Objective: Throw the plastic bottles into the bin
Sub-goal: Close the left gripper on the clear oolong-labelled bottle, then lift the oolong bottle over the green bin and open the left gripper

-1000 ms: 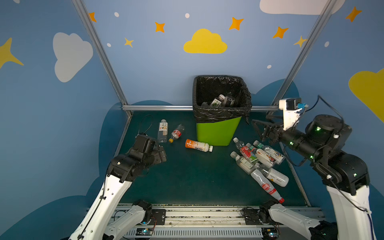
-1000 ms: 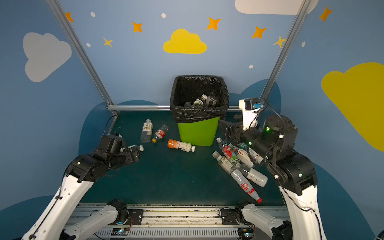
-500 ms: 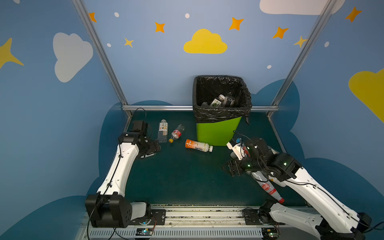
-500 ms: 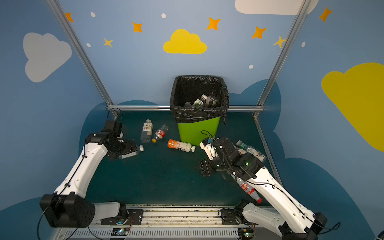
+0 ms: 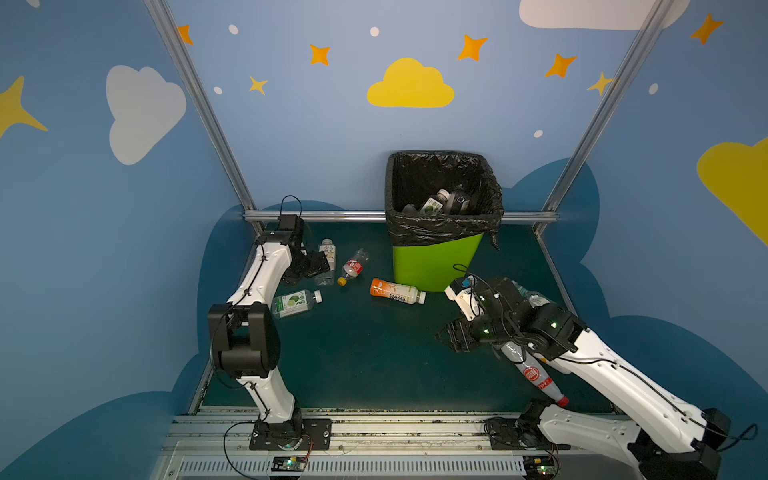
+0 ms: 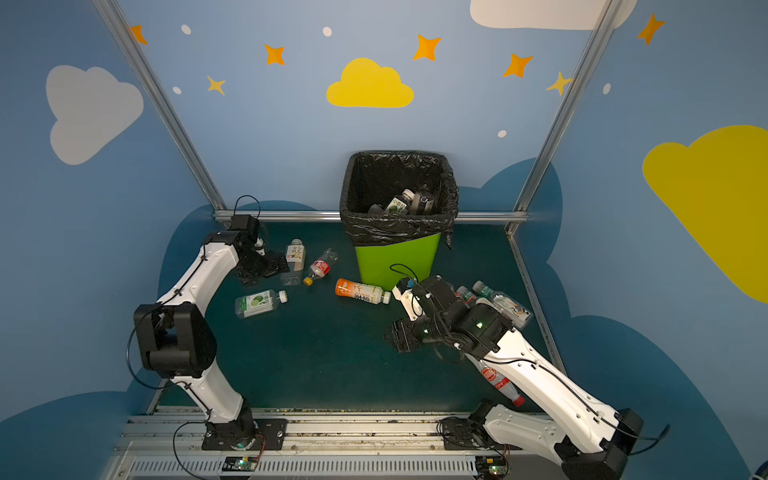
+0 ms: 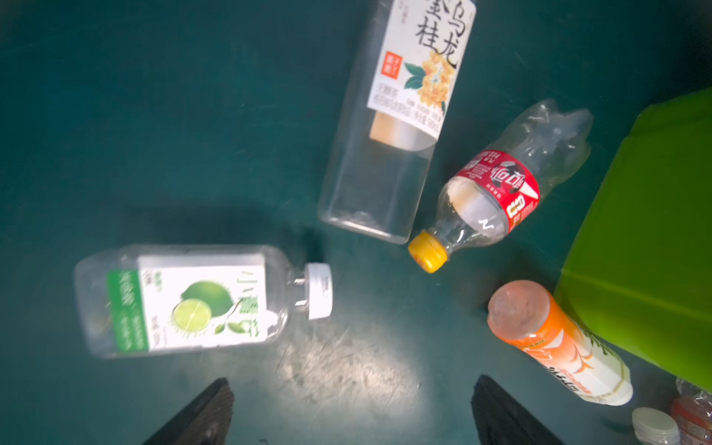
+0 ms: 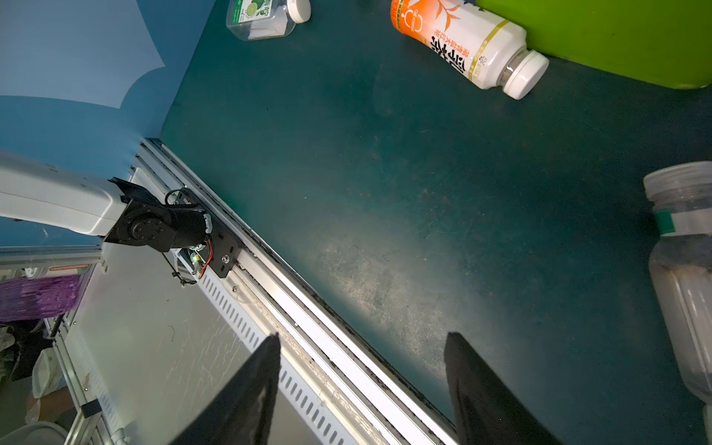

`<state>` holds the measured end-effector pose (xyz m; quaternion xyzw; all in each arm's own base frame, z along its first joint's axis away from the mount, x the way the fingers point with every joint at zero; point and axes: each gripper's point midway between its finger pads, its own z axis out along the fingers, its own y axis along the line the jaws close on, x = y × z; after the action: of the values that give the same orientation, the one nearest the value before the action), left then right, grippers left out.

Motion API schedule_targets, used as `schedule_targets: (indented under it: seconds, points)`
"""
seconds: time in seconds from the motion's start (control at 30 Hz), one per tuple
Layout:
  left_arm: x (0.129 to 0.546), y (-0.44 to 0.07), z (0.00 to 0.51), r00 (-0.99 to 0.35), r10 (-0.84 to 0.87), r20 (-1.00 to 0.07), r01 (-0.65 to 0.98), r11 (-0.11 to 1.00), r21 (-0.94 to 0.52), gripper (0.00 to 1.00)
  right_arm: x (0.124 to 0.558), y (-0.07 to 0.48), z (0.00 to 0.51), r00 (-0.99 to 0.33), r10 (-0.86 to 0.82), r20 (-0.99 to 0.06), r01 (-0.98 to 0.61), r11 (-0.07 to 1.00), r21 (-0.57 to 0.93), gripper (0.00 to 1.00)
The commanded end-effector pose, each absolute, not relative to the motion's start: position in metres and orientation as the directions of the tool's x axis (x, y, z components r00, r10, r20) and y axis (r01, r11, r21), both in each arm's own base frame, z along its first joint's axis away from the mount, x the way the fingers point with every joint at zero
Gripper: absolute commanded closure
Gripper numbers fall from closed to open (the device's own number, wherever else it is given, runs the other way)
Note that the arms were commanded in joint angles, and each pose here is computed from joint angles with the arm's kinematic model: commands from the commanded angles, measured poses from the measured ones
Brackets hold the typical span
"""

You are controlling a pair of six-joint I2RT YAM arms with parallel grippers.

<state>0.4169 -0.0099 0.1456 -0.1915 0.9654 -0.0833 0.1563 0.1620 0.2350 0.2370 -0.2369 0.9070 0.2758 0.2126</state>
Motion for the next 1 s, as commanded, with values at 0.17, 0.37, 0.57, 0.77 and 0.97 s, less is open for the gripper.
schedule_targets:
  seconds: [0.17,0.37,0.57,0.77,0.97]
  points:
    - [0.463,-0.018,0.115,-0.91,-0.336,-0.243,-0.295,0.936,-0.191,0.07,0.176,0.238,0.242,-0.803,-0.288,-0.521,-0.516,0.773,0.369,0.32]
    - [0.486,-0.017,0.094,-0.925,-0.3,-0.232,-0.273,0.952,-0.139,0.08,0.186,0.245,0.242,-0.81,-0.285,-0.512,-0.503,0.787,0.358,0.32]
    - [0.501,-0.013,0.081,-0.934,-0.268,-0.236,-0.256,0.963,-0.082,0.11,0.192,0.25,0.241,-0.818,-0.283,-0.5,-0.491,0.796,0.352,0.32]
    - [0.513,-0.012,0.072,-0.938,-0.258,-0.231,-0.247,0.966,-0.075,0.16,0.194,0.248,0.24,-0.827,-0.268,-0.494,-0.469,0.813,0.346,0.32]
    - [0.522,-0.012,0.061,-0.941,-0.254,-0.222,-0.245,0.967,-0.068,0.18,0.193,0.243,0.242,-0.832,-0.247,-0.497,-0.45,0.824,0.343,0.32]
